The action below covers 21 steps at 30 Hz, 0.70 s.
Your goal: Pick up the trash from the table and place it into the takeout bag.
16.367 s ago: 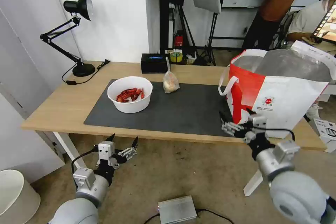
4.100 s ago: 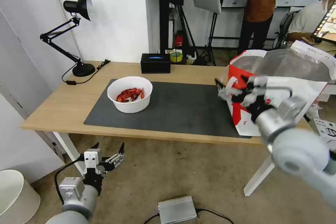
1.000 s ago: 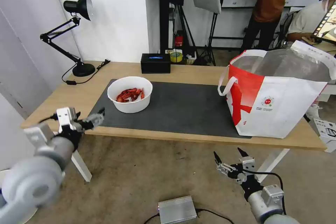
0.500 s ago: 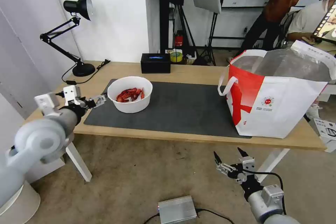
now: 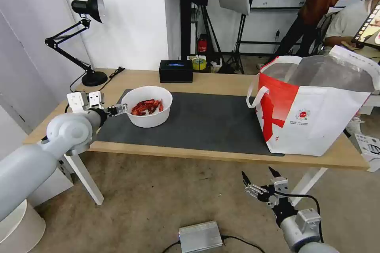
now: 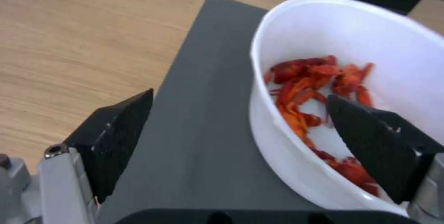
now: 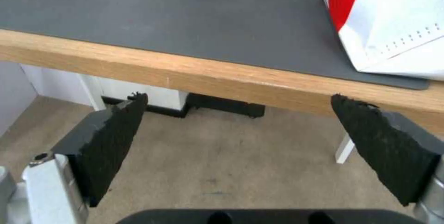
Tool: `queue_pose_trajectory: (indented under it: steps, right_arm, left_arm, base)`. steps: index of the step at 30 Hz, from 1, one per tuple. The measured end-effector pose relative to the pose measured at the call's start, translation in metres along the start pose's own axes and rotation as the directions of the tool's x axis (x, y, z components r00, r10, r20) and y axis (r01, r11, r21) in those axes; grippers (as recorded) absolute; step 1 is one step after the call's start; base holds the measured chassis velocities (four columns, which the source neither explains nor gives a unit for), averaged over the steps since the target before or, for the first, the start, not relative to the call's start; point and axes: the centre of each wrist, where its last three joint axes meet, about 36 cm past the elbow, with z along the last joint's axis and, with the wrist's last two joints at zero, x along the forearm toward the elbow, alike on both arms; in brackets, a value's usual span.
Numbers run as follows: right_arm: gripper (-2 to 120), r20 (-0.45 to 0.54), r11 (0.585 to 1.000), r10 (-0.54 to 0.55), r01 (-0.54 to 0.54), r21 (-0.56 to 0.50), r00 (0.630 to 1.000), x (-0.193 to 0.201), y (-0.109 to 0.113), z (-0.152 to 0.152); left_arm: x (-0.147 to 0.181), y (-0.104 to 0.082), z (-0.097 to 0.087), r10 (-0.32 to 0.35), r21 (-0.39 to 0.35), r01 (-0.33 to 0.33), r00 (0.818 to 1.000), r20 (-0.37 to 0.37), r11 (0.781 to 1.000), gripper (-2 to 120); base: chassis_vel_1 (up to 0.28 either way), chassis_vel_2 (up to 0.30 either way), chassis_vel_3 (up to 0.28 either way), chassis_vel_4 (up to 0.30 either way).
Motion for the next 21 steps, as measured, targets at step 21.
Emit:
queue_pose_trajectory:
  steps: [21]
  right_arm:
    - [100,0.0,1.0,0.0,0.0,0.0,1.0,0.0,0.0,0.0]
  left_arm:
    - [-0.065,-0.019,-0.018,-0.039,-0.04,0.035,0.993,-0.115,0.999,100]
  base:
    - [0.0,0.0,0.0,0.0]
